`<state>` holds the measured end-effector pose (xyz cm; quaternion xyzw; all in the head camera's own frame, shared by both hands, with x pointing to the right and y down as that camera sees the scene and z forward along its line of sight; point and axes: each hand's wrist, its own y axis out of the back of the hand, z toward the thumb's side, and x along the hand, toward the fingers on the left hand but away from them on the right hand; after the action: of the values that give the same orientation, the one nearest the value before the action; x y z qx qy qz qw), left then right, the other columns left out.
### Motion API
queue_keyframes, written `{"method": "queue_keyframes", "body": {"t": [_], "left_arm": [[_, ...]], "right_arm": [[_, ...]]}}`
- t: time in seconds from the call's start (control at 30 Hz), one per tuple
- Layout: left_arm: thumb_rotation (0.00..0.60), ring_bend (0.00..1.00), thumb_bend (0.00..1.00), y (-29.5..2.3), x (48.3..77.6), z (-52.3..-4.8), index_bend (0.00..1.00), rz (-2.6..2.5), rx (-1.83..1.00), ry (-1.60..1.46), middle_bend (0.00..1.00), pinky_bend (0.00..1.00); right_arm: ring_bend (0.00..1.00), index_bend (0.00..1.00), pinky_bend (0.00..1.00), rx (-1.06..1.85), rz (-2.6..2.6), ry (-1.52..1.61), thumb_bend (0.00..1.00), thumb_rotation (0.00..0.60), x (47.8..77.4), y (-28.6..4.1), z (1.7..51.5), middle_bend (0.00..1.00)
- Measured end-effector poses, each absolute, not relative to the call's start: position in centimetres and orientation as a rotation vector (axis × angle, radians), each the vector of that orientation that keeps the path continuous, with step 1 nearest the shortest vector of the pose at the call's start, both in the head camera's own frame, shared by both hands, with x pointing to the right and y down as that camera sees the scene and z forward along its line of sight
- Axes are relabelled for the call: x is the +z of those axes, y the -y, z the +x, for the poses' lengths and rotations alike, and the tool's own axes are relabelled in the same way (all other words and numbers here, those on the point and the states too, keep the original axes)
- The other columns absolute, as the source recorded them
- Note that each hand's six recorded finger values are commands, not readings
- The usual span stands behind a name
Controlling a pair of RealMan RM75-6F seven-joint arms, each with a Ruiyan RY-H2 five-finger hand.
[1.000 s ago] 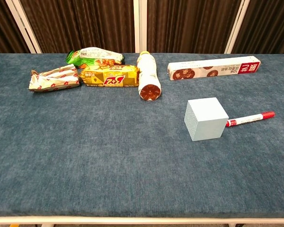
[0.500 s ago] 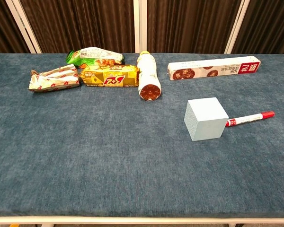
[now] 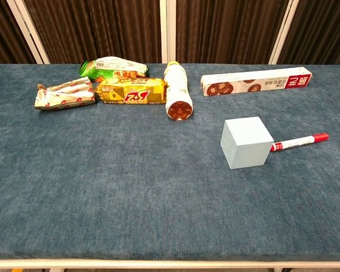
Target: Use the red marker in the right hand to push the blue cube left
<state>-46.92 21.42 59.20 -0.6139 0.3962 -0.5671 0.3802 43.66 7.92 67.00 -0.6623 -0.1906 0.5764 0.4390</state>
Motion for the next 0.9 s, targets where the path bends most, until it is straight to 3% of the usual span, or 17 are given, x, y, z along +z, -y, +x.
{"method": "queue_keyframes", "body": {"t": [0.23,0.57,0.9], "left_arm": [[0.600,0.03,0.04,-21.5,59.4,-47.0,0.08,-1.573,-1.450,-1.013,0.07,0.08],[0.600,0.03,0.04,-21.7,59.6,-47.6,0.08,-1.574,-1.465,-1.017,0.07,0.08],[0.600,0.03,0.04,-21.8,60.0,-47.8,0.08,-1.582,-1.474,-1.015,0.07,0.08]], "right_arm": [[0.78,0.54,0.88,1.418,-1.684,0.369,0.00,0.600,70.6,-8.5,40.4,0.51],[0.78,0.55,0.88,1.391,-1.702,0.357,0.01,0.600,72.2,-9.3,38.3,0.52],[0.77,0.55,0.88,1.382,-1.721,0.361,0.08,0.600,73.8,-9.7,36.8,0.52]]}}
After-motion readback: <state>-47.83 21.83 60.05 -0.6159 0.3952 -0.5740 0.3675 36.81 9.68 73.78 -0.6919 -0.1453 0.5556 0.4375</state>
